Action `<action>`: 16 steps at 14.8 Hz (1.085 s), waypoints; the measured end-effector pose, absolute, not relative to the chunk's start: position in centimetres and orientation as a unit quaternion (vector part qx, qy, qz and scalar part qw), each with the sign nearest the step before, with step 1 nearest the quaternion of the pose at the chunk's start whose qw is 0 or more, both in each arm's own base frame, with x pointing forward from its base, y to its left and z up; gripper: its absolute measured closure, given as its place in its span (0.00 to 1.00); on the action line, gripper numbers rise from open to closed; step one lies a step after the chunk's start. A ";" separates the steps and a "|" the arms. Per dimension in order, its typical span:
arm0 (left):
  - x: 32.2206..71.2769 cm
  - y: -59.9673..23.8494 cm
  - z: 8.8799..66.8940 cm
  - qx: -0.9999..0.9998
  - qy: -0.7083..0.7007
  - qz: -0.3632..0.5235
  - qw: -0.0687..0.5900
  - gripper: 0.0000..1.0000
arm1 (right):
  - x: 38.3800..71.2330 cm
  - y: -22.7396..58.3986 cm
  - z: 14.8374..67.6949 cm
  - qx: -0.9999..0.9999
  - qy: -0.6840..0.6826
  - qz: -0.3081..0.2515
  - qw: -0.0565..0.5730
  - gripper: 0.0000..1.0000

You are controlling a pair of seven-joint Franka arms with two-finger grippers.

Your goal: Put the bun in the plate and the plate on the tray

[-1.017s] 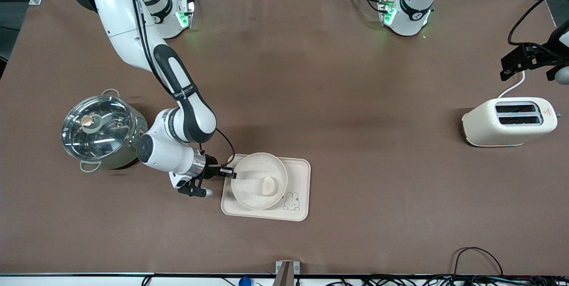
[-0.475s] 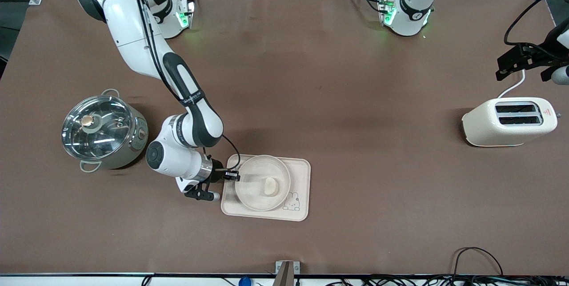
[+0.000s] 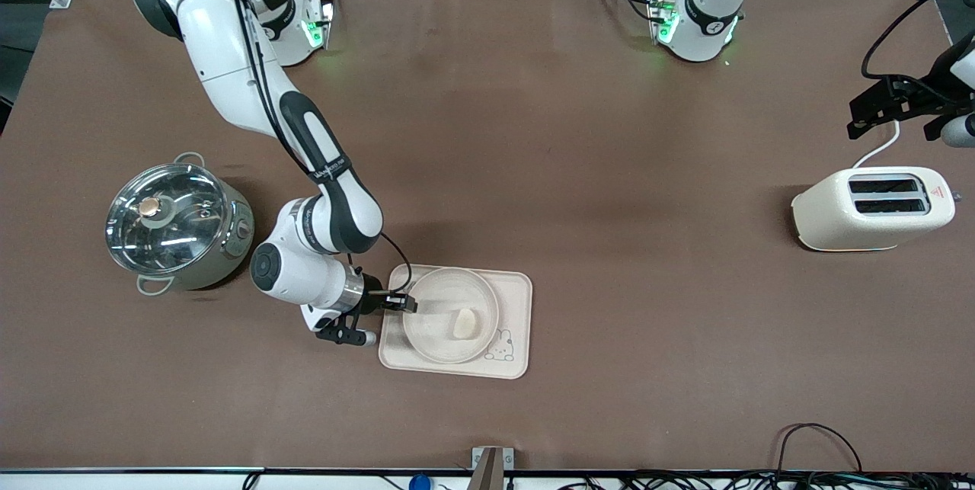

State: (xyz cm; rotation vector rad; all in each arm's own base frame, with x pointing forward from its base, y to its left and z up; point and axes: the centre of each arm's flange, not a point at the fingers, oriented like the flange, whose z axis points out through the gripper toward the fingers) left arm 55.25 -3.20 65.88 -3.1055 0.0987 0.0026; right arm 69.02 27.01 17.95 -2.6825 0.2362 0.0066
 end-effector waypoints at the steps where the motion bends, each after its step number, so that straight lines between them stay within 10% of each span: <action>1: 55.3 -3.2 65.9 -0.999 0.032 0.001 0.017 0.00 | 69.1 27.0 18.1 -0.971 0.085 0.001 0.223 0.33; 3: 55.3 -3.3 65.9 -0.999 0.032 0.001 0.017 0.00 | 69.3 27.1 18.5 -0.971 0.084 0.002 0.226 0.18; 16: 55.2 -3.6 65.8 -0.999 0.035 0.001 0.017 0.00 | 66.6 22.0 32.4 -0.982 0.053 0.028 0.179 0.00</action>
